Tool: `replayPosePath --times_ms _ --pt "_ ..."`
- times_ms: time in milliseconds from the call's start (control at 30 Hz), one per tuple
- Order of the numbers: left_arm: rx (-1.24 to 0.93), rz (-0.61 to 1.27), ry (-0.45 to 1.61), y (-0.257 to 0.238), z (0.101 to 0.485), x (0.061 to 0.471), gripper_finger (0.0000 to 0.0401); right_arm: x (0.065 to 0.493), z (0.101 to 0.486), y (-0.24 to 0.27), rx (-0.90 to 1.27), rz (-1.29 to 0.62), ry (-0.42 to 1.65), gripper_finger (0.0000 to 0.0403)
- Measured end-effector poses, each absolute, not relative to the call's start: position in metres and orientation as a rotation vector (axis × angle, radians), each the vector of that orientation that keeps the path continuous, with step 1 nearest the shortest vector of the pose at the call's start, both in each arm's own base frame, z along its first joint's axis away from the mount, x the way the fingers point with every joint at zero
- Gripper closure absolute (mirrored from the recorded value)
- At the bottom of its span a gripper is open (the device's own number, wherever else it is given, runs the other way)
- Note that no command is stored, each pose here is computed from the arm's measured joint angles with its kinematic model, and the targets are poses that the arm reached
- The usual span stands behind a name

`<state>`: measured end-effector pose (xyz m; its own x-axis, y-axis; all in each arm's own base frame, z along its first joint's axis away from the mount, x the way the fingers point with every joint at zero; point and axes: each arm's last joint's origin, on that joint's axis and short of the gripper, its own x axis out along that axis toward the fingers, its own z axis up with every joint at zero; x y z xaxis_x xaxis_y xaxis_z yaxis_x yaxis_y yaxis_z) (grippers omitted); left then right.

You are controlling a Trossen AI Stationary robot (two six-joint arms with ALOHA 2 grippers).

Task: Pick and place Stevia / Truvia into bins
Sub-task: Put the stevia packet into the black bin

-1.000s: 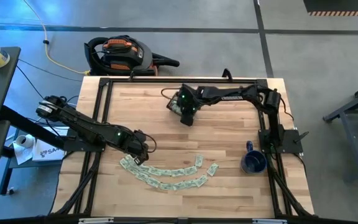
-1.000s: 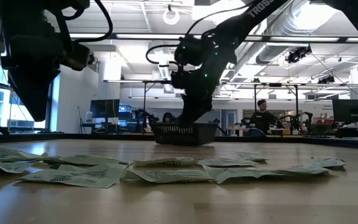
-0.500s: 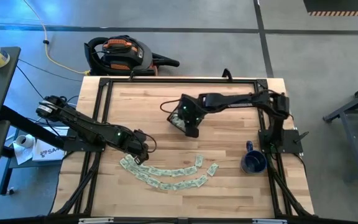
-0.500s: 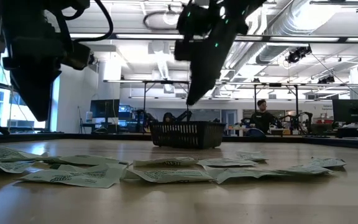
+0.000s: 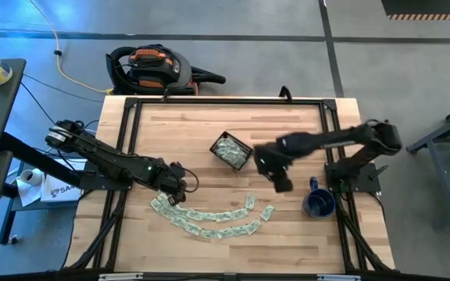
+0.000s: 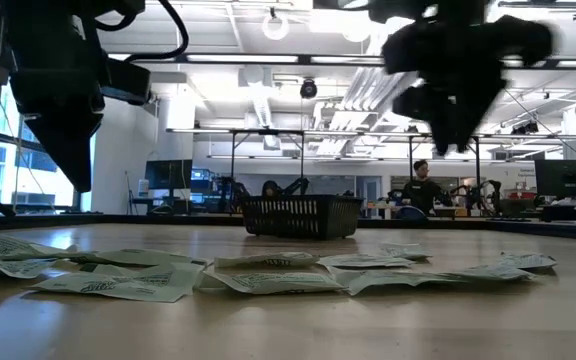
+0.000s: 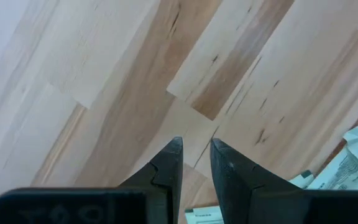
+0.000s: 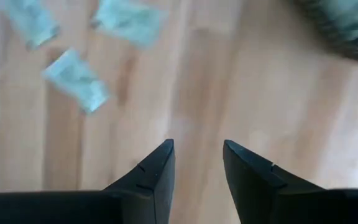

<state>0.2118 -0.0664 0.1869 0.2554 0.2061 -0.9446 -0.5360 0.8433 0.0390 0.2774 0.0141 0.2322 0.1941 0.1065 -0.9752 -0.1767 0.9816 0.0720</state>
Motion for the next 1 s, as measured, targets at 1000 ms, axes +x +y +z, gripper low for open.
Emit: replayPosePath --times_ms 1000 --pt "-0.361 0.427 1.266 -0.070 0.187 0.212 0.0286 0.284 0.131 0.115 -0.234 0.417 1.331 0.0193"
